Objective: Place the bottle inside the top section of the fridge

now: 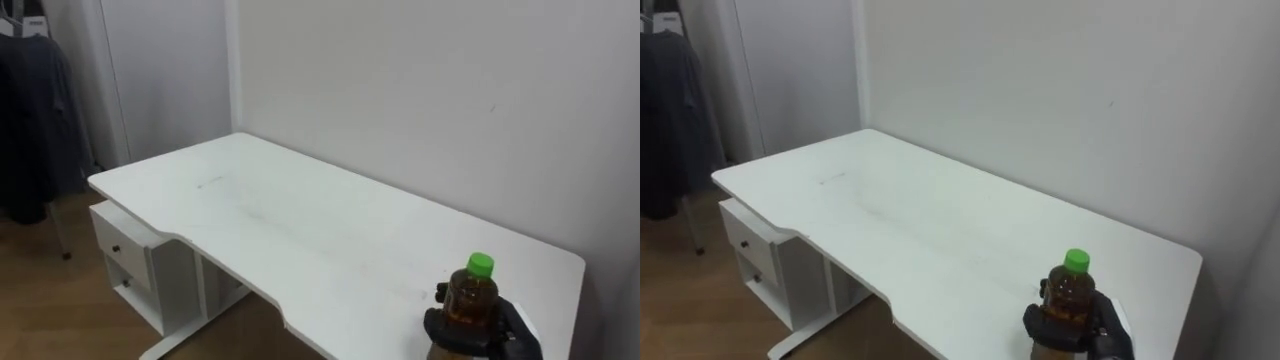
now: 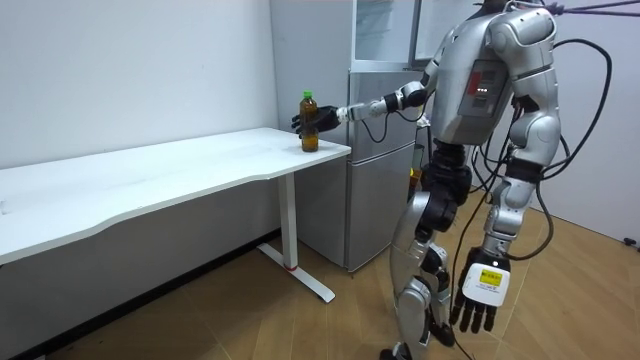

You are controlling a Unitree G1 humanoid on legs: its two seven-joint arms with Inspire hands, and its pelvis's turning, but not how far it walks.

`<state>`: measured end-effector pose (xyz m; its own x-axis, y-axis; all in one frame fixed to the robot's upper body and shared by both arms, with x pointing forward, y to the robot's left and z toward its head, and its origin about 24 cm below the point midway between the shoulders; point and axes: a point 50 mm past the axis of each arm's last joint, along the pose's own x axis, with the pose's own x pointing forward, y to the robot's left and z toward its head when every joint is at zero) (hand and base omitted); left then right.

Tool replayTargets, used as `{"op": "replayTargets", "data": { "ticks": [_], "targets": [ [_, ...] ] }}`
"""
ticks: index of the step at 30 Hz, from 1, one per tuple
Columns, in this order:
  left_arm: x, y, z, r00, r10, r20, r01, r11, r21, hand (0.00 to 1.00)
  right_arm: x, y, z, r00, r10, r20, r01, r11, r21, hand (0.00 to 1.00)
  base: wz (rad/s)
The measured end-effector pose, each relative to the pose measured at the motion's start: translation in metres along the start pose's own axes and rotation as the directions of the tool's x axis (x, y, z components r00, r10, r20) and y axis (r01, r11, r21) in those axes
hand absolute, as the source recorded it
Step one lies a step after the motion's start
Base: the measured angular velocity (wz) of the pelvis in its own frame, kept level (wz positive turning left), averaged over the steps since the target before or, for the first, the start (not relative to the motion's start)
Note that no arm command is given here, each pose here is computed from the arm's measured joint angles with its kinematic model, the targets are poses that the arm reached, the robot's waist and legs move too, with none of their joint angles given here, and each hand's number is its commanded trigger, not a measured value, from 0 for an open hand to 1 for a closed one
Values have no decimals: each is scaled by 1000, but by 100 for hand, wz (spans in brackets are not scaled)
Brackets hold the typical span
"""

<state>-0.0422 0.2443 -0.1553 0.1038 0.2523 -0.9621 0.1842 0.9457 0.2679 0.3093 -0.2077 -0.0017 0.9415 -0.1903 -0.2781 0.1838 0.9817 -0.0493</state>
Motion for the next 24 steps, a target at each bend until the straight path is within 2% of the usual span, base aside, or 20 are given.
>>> {"op": "replayTargets", "data": {
  "ticks": [14,24],
  "targets": [
    [-3,3,-8,1000,17,14,-17,1000,-27,0,-5,-20,-7,1000,-6,9,6,1000,5,100,-1],
    [0,12,13,995,67,75,-63,997,-50,0,-19,-15,-4,997,66,51,-67,998,13,100,-20]
  ]
}}
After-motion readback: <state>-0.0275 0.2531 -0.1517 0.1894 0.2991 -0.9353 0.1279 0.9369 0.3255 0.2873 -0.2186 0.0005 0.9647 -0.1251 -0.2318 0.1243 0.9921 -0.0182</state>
